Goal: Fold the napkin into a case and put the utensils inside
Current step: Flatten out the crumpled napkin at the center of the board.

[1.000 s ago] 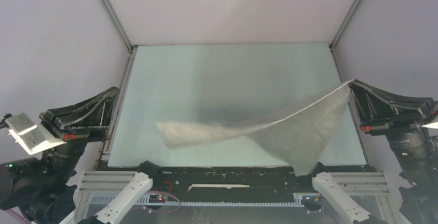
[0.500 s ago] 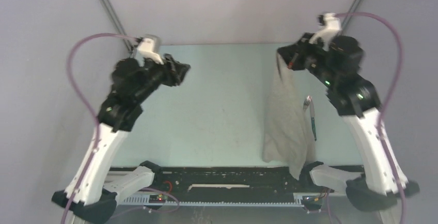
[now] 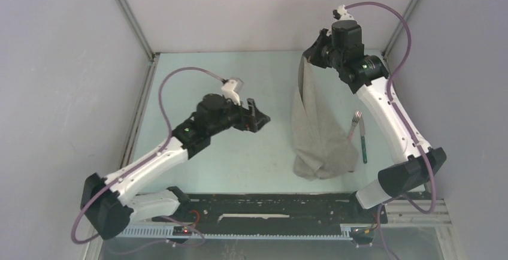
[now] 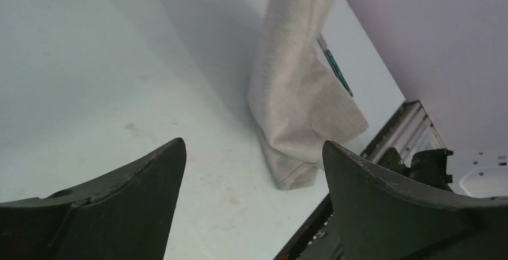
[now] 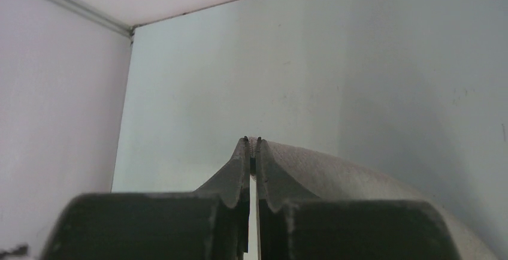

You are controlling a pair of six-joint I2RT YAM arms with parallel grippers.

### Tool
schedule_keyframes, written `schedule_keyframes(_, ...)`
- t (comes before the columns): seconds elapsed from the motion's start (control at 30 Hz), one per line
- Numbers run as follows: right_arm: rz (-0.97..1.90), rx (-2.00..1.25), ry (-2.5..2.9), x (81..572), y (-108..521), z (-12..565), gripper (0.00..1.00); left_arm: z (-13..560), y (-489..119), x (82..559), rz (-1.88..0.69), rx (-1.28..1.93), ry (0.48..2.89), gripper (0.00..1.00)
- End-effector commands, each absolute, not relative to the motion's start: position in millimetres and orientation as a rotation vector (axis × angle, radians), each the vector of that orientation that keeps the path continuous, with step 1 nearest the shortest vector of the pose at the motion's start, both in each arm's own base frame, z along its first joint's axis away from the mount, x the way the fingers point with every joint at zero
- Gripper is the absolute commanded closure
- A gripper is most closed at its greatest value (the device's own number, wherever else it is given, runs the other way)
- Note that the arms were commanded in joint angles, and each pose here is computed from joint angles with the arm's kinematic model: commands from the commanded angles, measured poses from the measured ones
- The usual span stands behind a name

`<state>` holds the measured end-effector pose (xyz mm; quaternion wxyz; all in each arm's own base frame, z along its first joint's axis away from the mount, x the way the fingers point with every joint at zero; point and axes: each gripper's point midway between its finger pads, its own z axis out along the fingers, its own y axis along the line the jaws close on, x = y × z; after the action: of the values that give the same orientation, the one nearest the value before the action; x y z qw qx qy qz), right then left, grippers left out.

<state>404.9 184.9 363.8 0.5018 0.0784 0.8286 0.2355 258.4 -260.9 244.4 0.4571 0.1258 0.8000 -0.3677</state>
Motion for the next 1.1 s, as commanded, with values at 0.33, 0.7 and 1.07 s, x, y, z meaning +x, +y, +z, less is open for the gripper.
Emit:
schedule_keyframes(0.33, 0.569, 0.413, 1.97, 413, 128, 384, 1.0, 177, -439, 215, -0.804, 0.557, 2.007, 0.09)
schedule_keyframes(0.7, 0.595, 0.387, 1.942, 397, 122, 405, 1.0, 116, -491, 173, -0.456, 0.987, 2.082, 0.16)
schedule_keyframes(1.07, 0.606, 0.377, 1.935, 388, 122, 406, 1.0, 82, -486, 169, -0.099, 1.34, 2.011, 0.21)
